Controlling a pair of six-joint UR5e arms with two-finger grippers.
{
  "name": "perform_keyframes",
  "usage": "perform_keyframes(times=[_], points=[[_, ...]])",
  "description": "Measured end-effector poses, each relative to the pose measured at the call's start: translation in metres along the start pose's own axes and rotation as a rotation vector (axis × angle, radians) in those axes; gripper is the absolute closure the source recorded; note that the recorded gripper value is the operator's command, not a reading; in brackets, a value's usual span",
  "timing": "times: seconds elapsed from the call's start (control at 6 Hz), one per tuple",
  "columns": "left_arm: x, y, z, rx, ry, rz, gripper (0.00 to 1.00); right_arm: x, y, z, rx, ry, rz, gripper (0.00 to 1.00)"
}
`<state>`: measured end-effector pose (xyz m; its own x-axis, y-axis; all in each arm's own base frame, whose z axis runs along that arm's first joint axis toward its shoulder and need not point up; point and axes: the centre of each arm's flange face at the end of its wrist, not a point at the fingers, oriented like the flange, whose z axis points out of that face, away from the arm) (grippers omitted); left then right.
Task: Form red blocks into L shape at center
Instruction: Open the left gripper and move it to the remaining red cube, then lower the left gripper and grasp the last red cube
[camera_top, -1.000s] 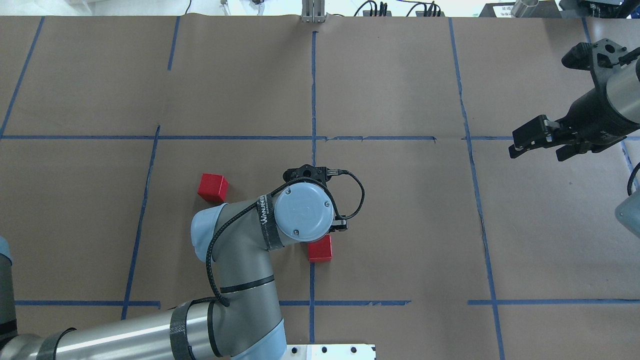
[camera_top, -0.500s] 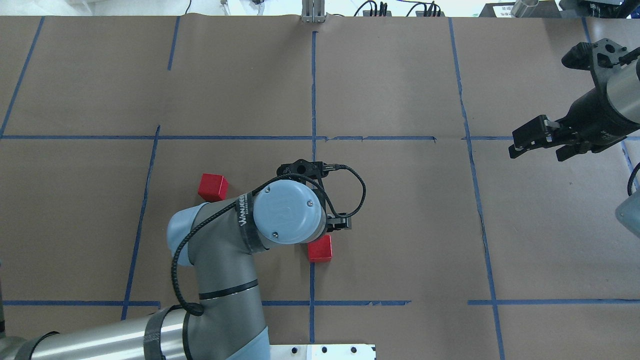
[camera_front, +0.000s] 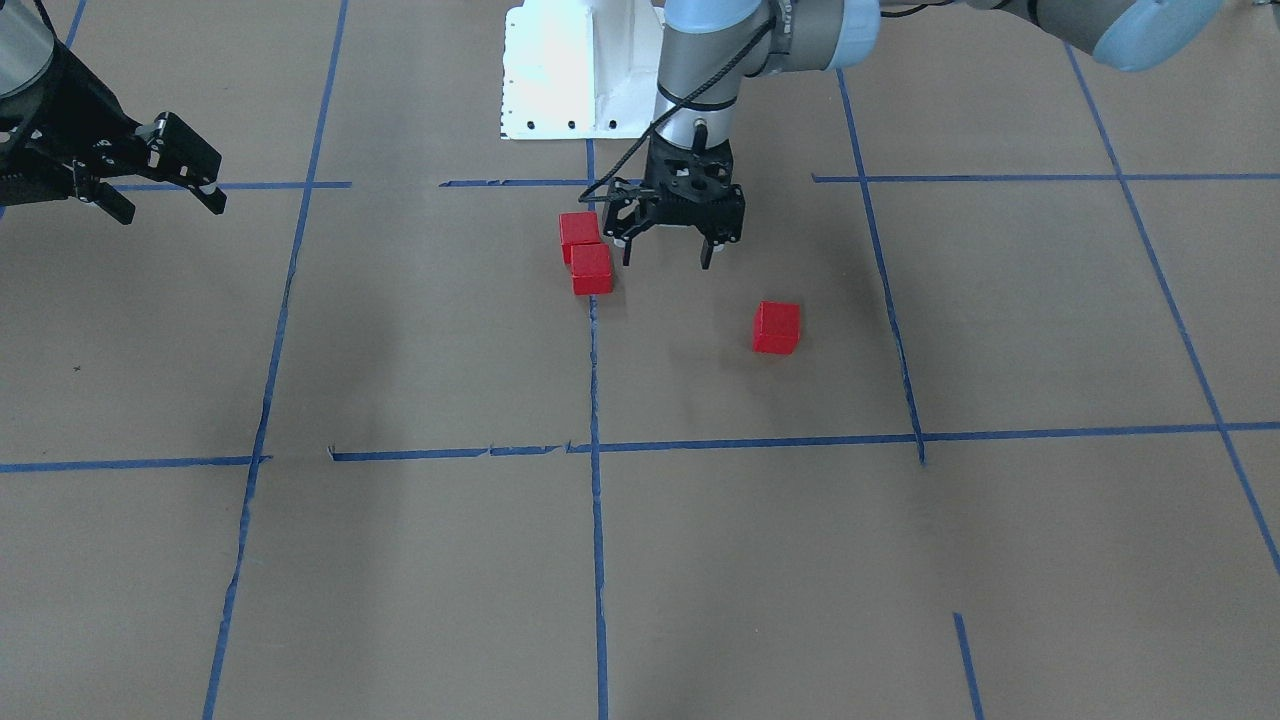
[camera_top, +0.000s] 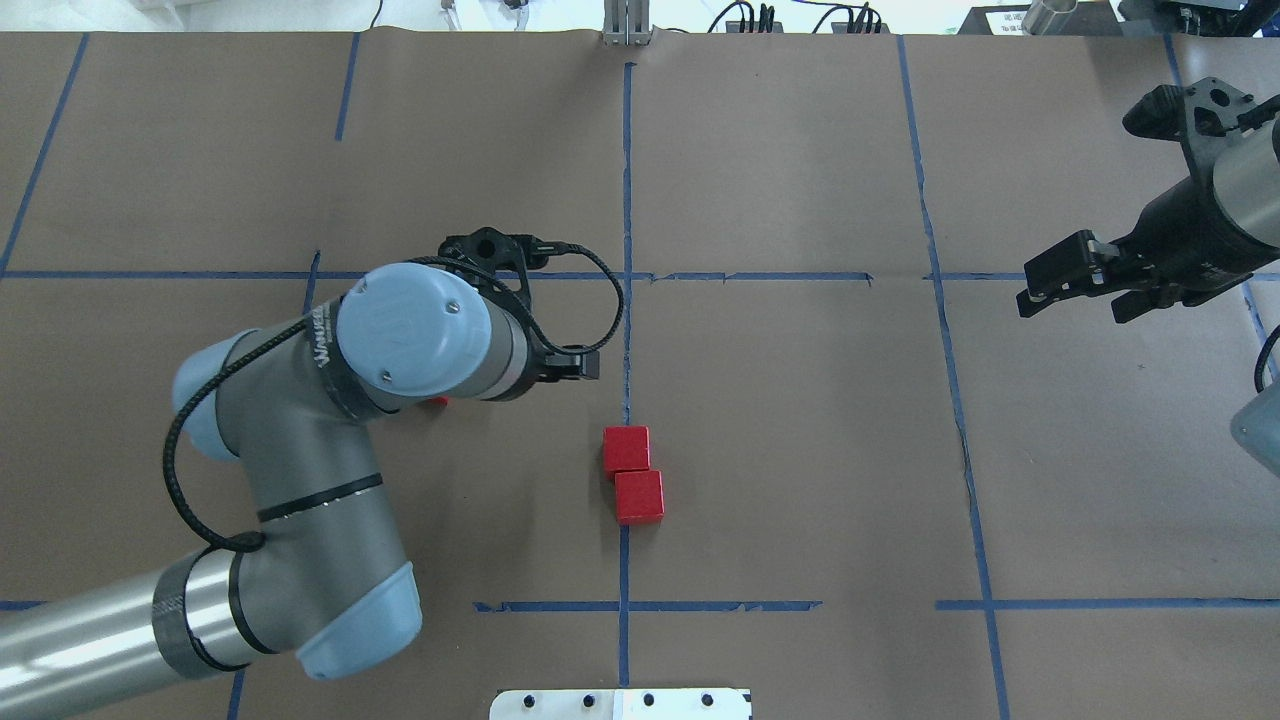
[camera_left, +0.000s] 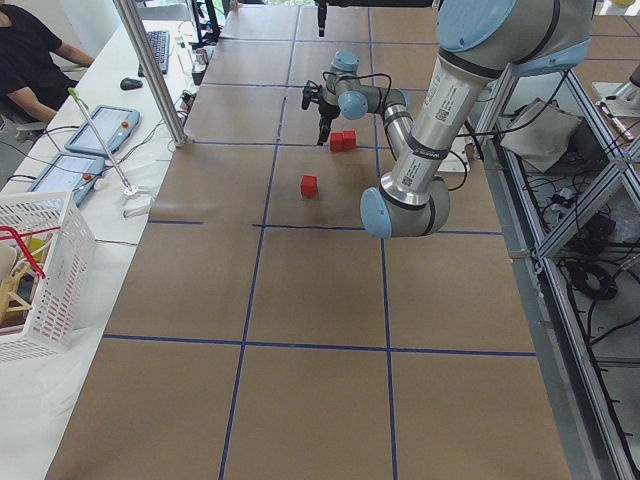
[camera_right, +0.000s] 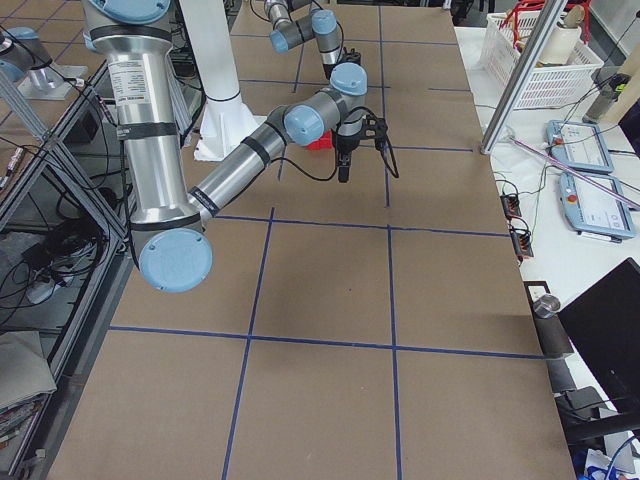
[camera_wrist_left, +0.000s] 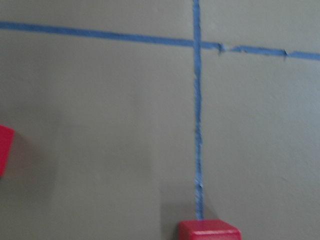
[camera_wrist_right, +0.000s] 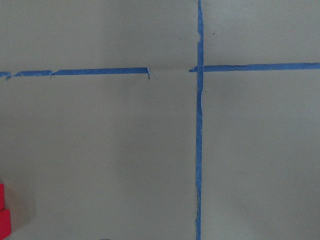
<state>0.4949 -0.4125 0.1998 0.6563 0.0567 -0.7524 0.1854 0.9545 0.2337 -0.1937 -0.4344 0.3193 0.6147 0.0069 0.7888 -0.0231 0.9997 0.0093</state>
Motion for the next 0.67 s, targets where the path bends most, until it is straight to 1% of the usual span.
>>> perform_keyframes(times=[0.17,0.33,0.5,0.67], points=[[-0.041,-0.015,0.009,0.0,-0.039,0.034,0.01,-0.001,0.0,0.0,0.0,0.0,-0.001,0.0],[-0.082,-0.02,0.021,-0.017,-0.041,0.046,0.01,-0.001,0.0,0.0,-0.001,-0.001,0.0,0.0],[-0.11,-0.019,0.031,-0.039,-0.017,0.051,0.01,-0.001,0.0,0.0,-0.001,-0.001,-0.001,0.0],[-0.123,-0.015,0.043,-0.065,-0.014,0.05,0.0,-0.002,0.0,0.0,-0.001,-0.001,-0.002,0.0]])
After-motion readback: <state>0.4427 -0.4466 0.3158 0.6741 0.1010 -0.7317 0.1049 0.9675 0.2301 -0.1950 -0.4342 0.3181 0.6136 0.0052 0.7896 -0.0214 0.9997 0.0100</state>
